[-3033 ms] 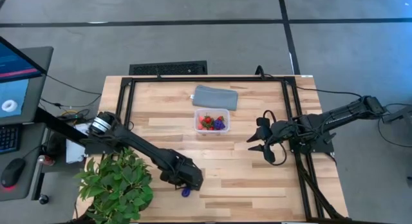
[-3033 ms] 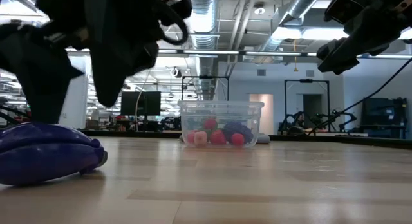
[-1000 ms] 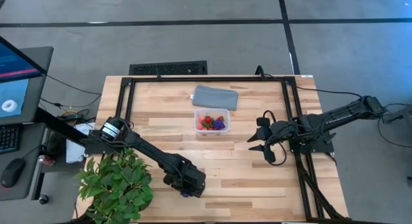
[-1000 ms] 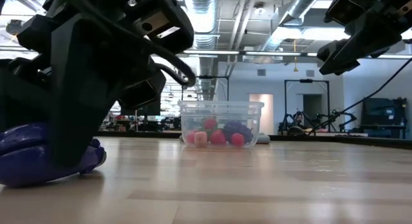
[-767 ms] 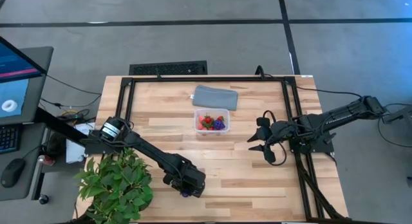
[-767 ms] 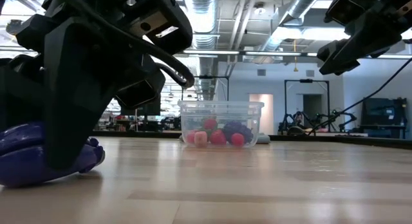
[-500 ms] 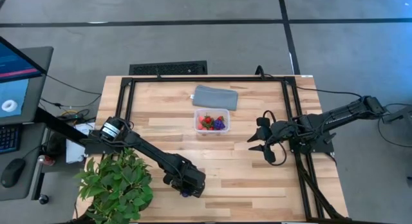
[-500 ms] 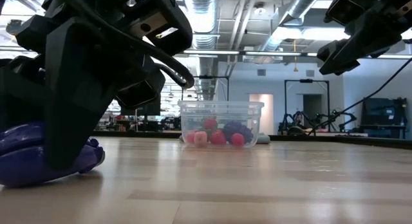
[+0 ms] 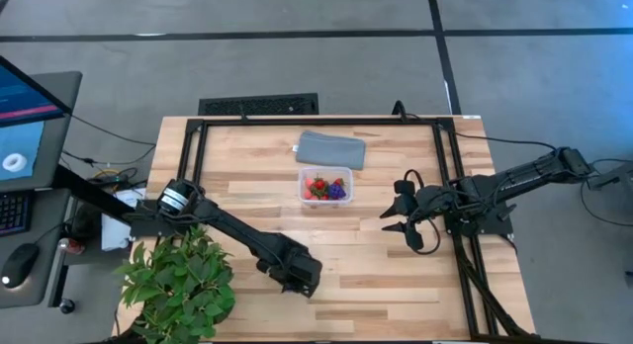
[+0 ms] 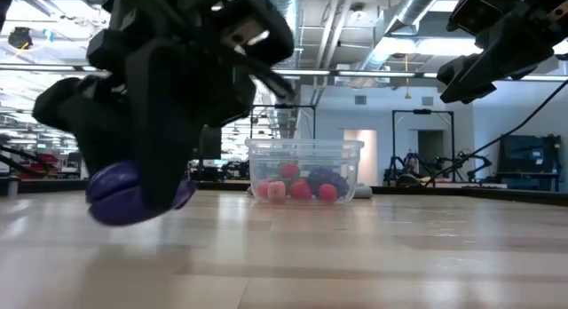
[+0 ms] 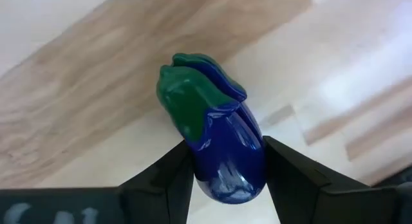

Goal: Pick and placing Produce into tupperware
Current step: Put the purple eggplant into the transparent bin

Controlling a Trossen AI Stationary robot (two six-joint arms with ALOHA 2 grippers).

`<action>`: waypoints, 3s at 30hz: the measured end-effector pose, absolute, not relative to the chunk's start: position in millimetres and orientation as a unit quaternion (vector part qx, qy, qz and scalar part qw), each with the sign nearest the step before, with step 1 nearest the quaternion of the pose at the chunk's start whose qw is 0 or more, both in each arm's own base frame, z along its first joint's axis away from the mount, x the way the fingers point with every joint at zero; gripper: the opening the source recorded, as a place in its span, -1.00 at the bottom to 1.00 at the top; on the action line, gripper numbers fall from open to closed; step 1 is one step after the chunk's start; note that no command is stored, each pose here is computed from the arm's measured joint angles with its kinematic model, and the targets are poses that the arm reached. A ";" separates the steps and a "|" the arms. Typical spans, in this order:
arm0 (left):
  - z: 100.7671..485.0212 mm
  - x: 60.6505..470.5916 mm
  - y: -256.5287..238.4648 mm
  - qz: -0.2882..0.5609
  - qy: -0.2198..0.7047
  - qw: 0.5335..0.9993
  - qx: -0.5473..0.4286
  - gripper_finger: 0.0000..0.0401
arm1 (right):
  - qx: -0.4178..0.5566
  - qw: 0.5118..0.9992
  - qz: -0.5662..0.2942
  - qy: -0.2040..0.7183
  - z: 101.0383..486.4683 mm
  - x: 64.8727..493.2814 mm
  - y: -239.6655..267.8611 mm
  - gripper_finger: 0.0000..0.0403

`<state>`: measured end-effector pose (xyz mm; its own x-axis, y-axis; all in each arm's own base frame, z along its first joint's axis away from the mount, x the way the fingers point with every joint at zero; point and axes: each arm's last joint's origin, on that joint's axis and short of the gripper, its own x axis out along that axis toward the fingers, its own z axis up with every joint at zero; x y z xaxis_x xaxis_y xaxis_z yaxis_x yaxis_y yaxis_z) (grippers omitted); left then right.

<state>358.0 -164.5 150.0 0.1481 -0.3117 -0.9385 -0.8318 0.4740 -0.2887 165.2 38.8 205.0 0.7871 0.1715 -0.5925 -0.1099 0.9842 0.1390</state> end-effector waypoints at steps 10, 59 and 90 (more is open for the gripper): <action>181.3 380.4 -146.7 0.212 0.578 0.667 -0.419 -0.22 | 0.049 0.944 0.075 0.317 205.1 165.2 38.8 -0.05; 242.5 403.2 76.1 0.075 0.621 0.779 0.032 -0.23 | 0.222 0.928 -0.125 0.274 206.1 166.2 30.7 -0.05; 243.3 404.4 87.2 0.003 0.611 0.784 0.109 -0.23 | 0.226 0.925 -0.172 0.252 206.6 166.1 28.0 -0.05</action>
<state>404.4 87.2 243.3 0.2540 0.1381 -0.9573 0.1286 0.9761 0.1749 166.1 28.0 206.6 0.8139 -0.2033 -0.5443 0.4315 0.8388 0.3319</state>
